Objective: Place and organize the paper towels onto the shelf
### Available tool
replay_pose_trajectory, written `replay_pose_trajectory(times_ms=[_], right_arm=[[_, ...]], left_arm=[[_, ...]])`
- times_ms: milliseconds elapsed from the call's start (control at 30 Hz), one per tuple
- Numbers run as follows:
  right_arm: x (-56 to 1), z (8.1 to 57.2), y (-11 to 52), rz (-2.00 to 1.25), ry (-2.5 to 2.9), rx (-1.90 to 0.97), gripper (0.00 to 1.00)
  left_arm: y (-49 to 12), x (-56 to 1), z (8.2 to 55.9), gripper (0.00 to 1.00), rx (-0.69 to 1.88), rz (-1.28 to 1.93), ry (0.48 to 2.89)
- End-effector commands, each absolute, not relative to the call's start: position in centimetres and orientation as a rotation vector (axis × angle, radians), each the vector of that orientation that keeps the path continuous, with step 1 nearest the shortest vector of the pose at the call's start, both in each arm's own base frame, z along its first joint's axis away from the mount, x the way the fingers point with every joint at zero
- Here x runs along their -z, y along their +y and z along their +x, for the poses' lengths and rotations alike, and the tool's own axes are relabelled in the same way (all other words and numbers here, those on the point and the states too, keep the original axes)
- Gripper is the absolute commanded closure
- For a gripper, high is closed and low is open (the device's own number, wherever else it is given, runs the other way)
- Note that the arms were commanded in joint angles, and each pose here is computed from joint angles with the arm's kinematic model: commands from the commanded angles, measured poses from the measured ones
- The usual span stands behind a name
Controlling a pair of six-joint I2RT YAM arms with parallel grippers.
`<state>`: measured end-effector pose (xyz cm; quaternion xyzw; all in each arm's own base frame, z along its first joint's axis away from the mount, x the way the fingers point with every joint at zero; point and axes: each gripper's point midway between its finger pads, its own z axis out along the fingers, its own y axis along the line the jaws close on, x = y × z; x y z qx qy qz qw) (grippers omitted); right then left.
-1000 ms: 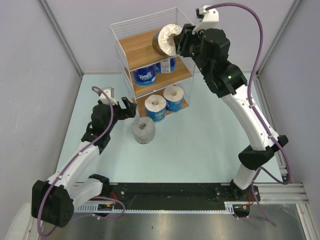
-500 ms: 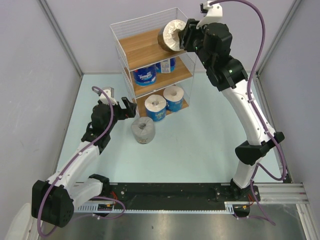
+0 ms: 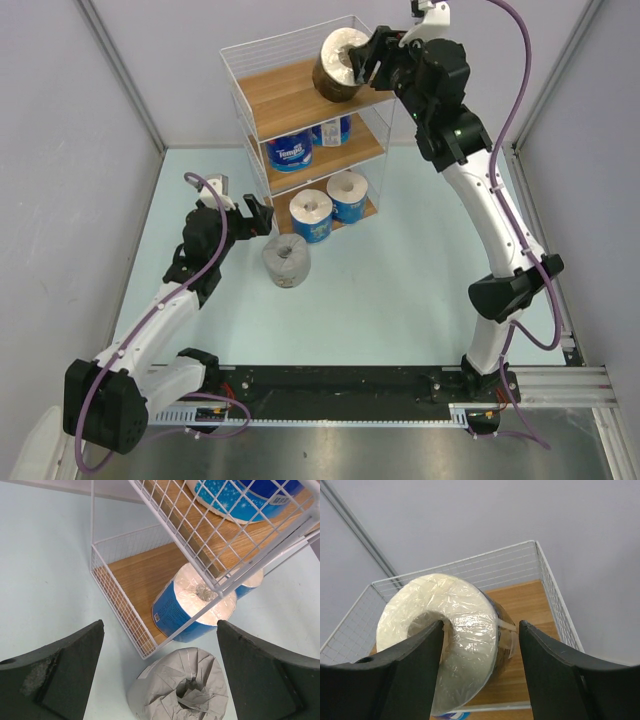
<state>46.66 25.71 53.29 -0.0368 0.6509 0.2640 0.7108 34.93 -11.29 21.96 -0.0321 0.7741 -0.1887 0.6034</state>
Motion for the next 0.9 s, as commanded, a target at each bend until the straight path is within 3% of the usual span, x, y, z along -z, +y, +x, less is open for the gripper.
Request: replay_pose_trajectory(times_ms=[0, 333, 500, 600, 633, 733, 767, 867], right_arm=[[-56.6, 45.9, 26.5, -0.134, 1.297, -0.704, 0.33], [-60.2, 44.3, 26.5, -0.204, 1.151, -0.791, 0.3], [-61.3, 39.7, 26.5, -0.294, 1.152, -0.838, 0.29], [-58.2, 35.4, 28.2, -0.38, 1.22, -0.807, 0.28], [-53.3, 34.0, 31.4, -0.449, 1.321, -0.822, 0.28], [-48.4, 30.6, 32.3, -0.471, 1.407, -0.778, 0.26], [-42.9, 29.5, 33.9, -0.49, 1.525, -0.792, 0.25], [-35.1, 27.7, 35.1, -0.49, 1.704, -0.759, 0.25]], left_arm=[[-11.3, -24.1, 35.6, 0.0, 0.448, -0.084, 1.74], [-11.2, -24.2, 35.5, 0.0, 0.443, -0.084, 1.736], [-11.1, -24.4, 35.4, 0.0, 0.442, -0.086, 1.735], [-11.2, -24.6, 35.4, 0.0, 0.445, -0.084, 1.728], [-11.1, -24.6, 35.4, 0.0, 0.443, -0.086, 1.728], [-11.2, -24.7, 35.4, 0.0, 0.45, -0.085, 1.726], [-11.3, -24.7, 35.5, 0.0, 0.451, -0.083, 1.726], [-11.3, -24.8, 35.5, 0.0, 0.453, -0.084, 1.729]])
